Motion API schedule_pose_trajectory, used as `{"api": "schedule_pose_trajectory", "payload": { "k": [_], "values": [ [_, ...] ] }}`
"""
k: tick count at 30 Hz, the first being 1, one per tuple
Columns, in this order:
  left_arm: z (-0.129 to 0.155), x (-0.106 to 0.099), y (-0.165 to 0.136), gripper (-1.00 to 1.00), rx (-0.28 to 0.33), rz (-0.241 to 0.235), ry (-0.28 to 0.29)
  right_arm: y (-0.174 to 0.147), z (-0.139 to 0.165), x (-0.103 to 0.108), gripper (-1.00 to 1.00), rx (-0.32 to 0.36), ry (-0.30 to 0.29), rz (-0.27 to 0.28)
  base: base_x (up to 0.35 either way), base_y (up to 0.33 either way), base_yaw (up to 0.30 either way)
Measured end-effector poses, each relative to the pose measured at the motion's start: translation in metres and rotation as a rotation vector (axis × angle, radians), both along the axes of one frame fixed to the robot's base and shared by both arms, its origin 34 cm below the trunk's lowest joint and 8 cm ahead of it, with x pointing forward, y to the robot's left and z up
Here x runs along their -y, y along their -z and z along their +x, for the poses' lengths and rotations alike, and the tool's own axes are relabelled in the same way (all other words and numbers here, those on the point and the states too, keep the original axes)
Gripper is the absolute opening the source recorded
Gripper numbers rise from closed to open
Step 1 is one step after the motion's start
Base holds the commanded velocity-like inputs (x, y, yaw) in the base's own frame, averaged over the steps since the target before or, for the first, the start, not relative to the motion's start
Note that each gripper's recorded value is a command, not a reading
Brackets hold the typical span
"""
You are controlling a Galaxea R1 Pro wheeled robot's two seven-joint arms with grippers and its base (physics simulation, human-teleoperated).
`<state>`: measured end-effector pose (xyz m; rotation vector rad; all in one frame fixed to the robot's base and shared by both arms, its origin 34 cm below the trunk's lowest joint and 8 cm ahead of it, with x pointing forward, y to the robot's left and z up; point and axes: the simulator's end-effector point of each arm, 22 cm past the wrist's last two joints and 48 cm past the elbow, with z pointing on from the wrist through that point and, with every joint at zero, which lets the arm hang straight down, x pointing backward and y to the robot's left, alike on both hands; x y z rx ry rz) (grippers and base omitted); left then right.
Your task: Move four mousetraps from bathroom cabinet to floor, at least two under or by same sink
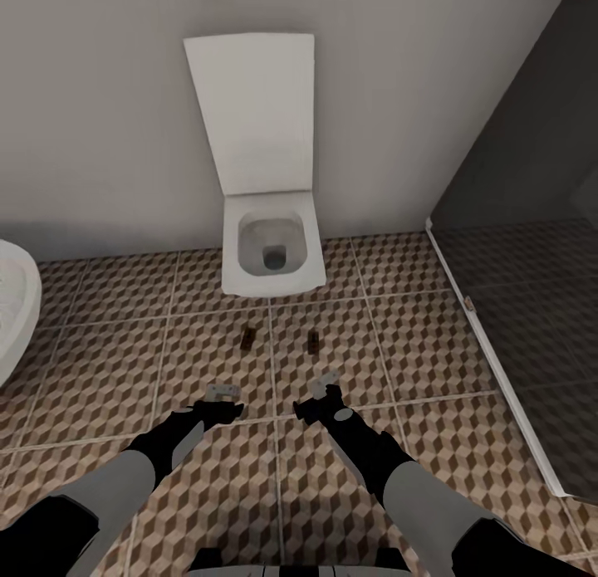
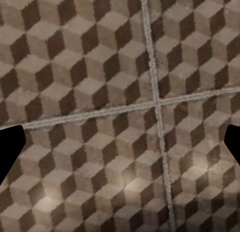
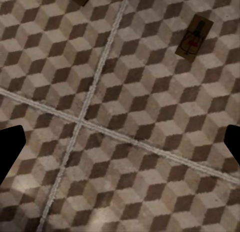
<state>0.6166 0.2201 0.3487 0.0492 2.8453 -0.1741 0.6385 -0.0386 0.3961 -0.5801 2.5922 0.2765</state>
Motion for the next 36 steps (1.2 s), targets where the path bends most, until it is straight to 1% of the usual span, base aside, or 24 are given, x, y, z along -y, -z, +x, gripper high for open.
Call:
{"api": "schedule_pose_trajectory", "payload": {
  "k": [9,36],
  "values": [
    [0.004,0.000,-0.019,1.00,0.005,0.000,0.000,-0.019,0.003,0.000,1.00,0.006,0.000,-0.001,0.000,0.000,0.000],
    [0.023,0.000,-0.086,1.00,0.047,0.000,0.000,-0.087,0.021,0.000,1.00,0.048,0.000,-0.001,0.000,0.000,0.000]
  ]
}}
